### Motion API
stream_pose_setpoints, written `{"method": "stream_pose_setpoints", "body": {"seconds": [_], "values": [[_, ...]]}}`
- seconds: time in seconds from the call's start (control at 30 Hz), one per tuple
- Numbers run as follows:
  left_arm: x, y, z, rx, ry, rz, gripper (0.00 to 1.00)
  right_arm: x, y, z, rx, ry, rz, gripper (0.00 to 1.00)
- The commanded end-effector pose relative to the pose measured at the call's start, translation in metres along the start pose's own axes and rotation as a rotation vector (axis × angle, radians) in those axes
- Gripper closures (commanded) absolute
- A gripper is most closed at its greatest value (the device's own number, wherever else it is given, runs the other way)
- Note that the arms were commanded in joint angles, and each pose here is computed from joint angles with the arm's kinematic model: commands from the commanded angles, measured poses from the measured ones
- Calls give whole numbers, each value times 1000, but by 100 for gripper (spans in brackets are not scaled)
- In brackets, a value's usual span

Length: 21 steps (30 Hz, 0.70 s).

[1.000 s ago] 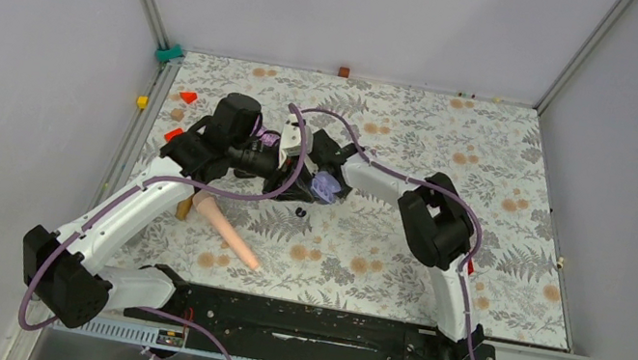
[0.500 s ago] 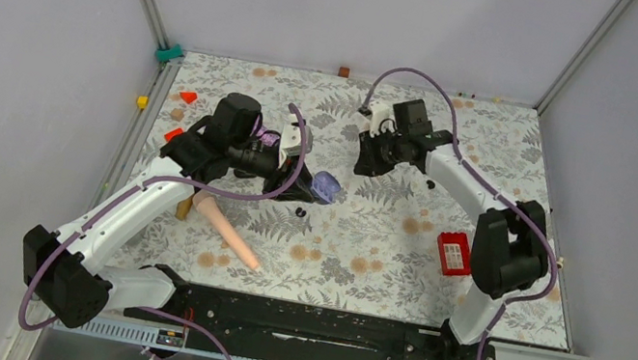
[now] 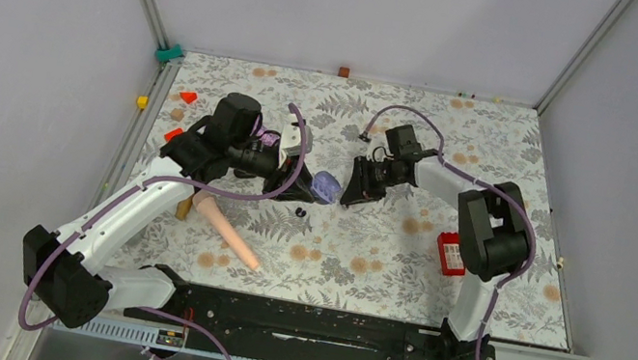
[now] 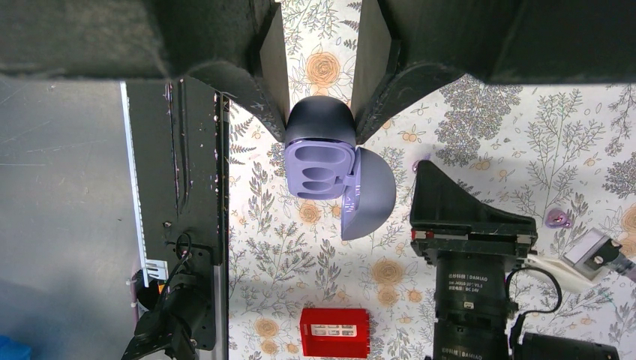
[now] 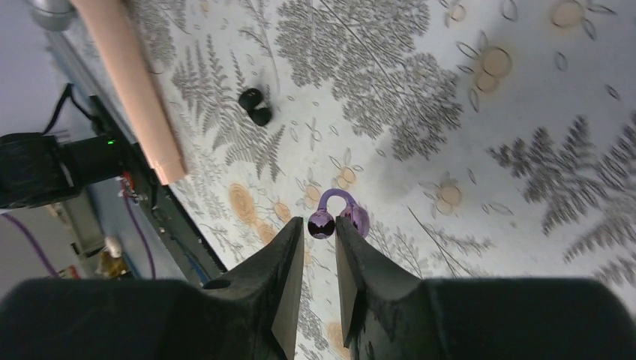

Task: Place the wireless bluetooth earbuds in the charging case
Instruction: Adjust the earbud at the center of the board.

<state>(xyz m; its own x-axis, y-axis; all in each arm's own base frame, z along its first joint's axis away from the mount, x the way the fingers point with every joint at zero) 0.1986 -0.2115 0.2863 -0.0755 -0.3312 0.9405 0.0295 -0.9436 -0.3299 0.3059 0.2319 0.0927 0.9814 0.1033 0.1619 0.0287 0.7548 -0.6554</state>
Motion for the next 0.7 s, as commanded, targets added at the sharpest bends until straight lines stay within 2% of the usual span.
{"method": "stream_pose_setpoints", "body": {"seconds": [0.0,0.2,0.4,0.53,0.67], "values": [[21,-4,3,8,61,-48,100,5,-32,11,-155,-85,-59,70],[22,-5,3,12,65,-51,100,5,-47,-15,-419,-108,-50,63],[22,-3,5,9,57,-49,100,10,-58,0,-450,-294,-73,62],[21,-3,5,11,57,-47,100,2,-57,19,-440,-483,53,61],[21,-4,4,14,60,-45,100,-6,-62,14,-427,-629,164,60]]}}
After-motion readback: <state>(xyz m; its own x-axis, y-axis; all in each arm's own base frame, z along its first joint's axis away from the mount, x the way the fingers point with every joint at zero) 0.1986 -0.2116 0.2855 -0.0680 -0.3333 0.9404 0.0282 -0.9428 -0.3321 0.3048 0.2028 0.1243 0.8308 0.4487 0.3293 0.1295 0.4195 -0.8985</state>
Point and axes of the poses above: each gripper's point midway between its finger pads, its own y axis out along the fingers, its own z axis along the line the jaws close on, x = y × z, the point moved 6 cm from there along -y, back along the fingers, and after that the axes turned 12 degrees about y, right-handed, at the moved point
